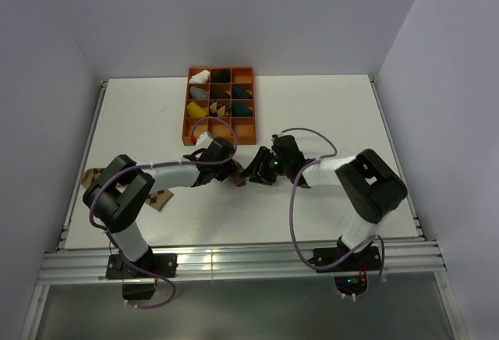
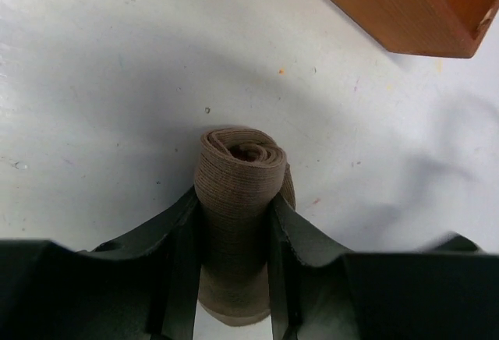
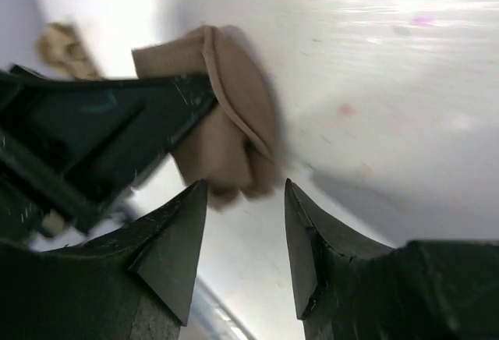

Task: Roll the socks
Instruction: Roll the sock at the center of the board.

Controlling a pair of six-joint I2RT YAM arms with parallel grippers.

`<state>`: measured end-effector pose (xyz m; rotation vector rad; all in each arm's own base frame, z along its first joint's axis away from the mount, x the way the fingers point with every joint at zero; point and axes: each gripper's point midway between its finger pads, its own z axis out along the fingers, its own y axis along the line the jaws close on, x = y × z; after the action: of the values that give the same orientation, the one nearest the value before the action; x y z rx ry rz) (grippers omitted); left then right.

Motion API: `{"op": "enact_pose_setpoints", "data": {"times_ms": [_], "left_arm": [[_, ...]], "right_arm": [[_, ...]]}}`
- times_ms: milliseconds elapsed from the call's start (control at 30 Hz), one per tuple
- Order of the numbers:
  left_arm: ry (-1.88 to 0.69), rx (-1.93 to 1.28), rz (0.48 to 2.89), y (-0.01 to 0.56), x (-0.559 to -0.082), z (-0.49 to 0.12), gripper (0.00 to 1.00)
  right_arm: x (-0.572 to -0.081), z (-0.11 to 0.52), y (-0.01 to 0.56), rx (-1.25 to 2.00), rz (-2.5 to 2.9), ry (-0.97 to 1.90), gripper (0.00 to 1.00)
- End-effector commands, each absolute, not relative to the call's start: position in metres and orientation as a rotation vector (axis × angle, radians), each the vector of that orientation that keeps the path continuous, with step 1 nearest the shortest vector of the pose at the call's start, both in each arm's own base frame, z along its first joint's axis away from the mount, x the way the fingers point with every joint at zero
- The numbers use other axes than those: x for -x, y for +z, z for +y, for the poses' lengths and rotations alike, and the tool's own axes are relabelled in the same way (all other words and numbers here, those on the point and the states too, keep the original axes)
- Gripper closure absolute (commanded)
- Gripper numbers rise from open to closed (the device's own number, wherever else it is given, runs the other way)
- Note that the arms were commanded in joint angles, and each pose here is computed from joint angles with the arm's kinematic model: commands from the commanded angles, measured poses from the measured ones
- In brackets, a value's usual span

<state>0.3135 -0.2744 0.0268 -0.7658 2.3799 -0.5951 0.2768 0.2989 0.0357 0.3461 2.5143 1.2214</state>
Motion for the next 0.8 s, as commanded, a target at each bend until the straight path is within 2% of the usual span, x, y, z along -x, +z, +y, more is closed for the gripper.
{"op": "enact_pose_setpoints", "data": {"times_ms": [0,133,300,633,767], "left_arm": [[-0.18,0.606,2.593,-0.02,-0.276,-0.228,0.82],[-0.094,0.512,2.619,-0.019,-0.279,-0.224,0.81],[-0.035,0.406,2.653,-0.02,-0.281,-0.228,0.77],[-0.131,0.385,2.648,-0.014,-0.278,-0.237,0.77],[-0.174,0.37,2.644,-0.012,-0.278,-0.242,0.77]], "right_arm": [[-0.27,0.242,0.024,-0.22,2.573,0.759,0.48],[-0.263,0.208,0.041,-0.19,2.542,0.599,0.48],[-0.265,0.198,0.064,-0.151,2.461,0.587,0.48],[-0.314,0.268,0.07,-0.156,2.382,0.84,0.59],[-0.328,0.285,0.067,-0.125,2.363,0.89,0.6]]}}
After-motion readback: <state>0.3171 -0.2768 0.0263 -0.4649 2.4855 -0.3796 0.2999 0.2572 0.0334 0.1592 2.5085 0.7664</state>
